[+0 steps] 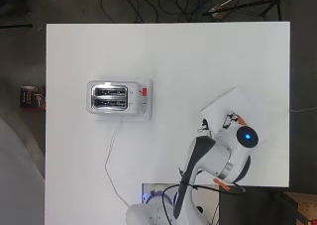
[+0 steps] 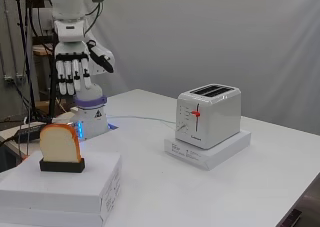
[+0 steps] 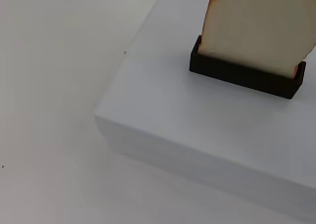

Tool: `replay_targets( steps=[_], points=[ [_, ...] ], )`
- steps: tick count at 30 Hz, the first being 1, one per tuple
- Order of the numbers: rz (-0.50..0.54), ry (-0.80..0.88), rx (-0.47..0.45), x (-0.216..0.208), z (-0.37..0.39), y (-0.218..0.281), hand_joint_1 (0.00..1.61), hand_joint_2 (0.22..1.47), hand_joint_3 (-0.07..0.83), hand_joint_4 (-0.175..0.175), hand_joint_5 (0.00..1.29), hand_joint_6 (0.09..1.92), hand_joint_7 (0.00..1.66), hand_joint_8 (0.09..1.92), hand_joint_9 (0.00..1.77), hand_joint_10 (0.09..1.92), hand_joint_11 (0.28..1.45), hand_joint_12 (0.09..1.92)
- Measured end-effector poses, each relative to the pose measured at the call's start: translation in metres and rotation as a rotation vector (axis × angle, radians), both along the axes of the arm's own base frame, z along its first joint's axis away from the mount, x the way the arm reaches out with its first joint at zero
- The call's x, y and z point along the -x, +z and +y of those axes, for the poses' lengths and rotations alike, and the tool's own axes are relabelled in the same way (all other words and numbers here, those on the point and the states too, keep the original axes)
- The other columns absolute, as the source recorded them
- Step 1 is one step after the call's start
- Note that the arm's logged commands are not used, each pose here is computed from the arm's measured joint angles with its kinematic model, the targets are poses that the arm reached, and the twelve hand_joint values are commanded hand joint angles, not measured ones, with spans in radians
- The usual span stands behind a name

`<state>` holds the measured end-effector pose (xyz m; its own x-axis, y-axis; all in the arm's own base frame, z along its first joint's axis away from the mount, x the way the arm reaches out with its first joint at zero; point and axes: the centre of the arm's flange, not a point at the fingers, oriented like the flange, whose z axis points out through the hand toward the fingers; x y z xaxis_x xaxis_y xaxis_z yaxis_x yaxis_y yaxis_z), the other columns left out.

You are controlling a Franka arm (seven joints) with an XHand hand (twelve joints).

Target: Teleoperate dual arm-hand system to toast a bread

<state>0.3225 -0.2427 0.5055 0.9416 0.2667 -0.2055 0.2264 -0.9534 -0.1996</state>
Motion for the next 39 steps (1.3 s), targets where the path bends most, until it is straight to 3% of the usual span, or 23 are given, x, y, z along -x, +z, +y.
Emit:
replay_targets(
  steps=[6,14,20,24,28,33,37,38,39],
  points=[
    [0.089,-0.063,-0.014,-0.041,-0.049,-0.035,0.00,0.98,-0.001,0.032,0.41,0.09,0.54,0.09,0.82,0.09,0.66,0.09],
    [0.146,-0.057,-0.087,-0.086,-0.103,-0.097,0.01,0.97,-0.004,0.032,0.43,0.09,0.55,0.09,0.79,0.09,0.62,0.09],
    [0.119,-0.017,-0.120,-0.081,-0.122,-0.115,0.05,0.98,0.003,0.027,0.44,0.09,0.57,0.09,0.75,0.09,0.58,0.09],
    [0.096,0.013,-0.163,-0.051,-0.116,-0.118,0.11,1.00,0.008,0.010,0.46,0.09,0.56,0.09,0.70,0.09,0.55,0.09],
    [0.090,0.007,-0.214,-0.023,-0.120,-0.127,0.13,1.02,0.008,-0.011,0.39,0.09,0.52,0.09,0.67,0.09,0.54,0.09],
    [0.094,-0.044,-0.230,-0.008,-0.135,-0.133,0.14,1.02,0.005,0.005,0.35,0.09,0.49,0.09,0.66,0.09,0.57,0.09],
    [0.073,-0.083,-0.249,0.007,-0.146,-0.143,0.28,1.03,-0.004,0.009,0.41,0.09,0.65,0.09,0.79,0.09,0.57,0.09],
    [0.063,-0.088,-0.254,0.008,-0.147,-0.147,0.37,1.05,-0.002,0.021,0.49,0.09,0.73,0.09,0.85,0.09,0.57,0.09],
    [0.054,-0.082,-0.261,0.010,-0.149,-0.148,0.75,1.06,-0.001,-0.048,0.65,0.41,0.88,0.28,0.99,0.23,0.65,0.09]
  ],
)
